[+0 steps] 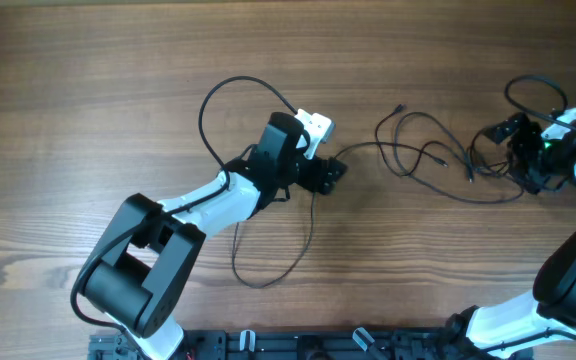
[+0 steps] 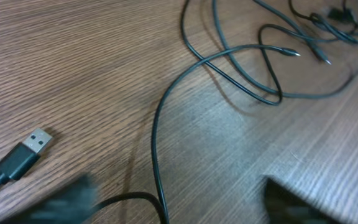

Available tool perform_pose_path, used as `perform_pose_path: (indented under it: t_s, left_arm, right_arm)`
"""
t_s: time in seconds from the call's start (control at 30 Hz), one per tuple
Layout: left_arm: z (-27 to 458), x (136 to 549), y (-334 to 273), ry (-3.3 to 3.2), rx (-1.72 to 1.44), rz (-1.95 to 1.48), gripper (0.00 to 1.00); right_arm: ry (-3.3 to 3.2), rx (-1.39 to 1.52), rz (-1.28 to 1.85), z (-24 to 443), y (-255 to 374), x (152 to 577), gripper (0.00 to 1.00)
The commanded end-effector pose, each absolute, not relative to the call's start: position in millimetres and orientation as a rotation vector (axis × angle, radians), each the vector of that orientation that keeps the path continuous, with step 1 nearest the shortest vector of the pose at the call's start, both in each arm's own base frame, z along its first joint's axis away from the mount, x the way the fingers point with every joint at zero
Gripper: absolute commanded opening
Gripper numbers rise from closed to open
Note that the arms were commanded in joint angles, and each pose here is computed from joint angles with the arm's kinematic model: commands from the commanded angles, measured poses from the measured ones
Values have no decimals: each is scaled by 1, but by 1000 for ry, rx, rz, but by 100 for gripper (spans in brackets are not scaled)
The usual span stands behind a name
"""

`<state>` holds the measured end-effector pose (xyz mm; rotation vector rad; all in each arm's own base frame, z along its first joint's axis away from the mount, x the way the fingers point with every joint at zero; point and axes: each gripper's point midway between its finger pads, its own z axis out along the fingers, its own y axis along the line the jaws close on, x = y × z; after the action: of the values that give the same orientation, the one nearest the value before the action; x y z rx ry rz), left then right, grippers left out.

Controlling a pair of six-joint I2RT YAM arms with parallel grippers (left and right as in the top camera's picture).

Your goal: Untangle cables

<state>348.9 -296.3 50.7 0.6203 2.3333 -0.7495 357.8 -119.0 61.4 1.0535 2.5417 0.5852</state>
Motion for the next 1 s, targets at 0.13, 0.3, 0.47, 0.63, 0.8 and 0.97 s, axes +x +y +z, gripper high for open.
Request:
perform_pose_path:
  t_s: [0.13, 0.3, 0.47, 0.63, 0.8, 0.97]
  left_arm:
    - [111, 371, -264, 2343, 462, -465, 99]
    - [81, 343, -280, 2387, 722, -392, 100]
    - [41, 331, -286, 2434, 845, -292, 100]
    - [15, 322, -280, 2466, 943, -179, 98]
    - [2, 320, -279, 2492, 955, -166, 22]
    - [29, 365, -233, 2409, 765, 185, 4]
  right_arm:
    - [2566, 1007, 544, 66, -114, 356, 100]
    - [2565, 1009, 545, 66, -114, 356, 100]
    - [2568, 1010, 546, 66, -113, 356, 100]
    - [2578, 1019, 550, 65, -112, 353, 100]
    - [2569, 1047, 555, 66, -112, 353, 100]
    - [2483, 829, 716, 113, -95, 373, 100]
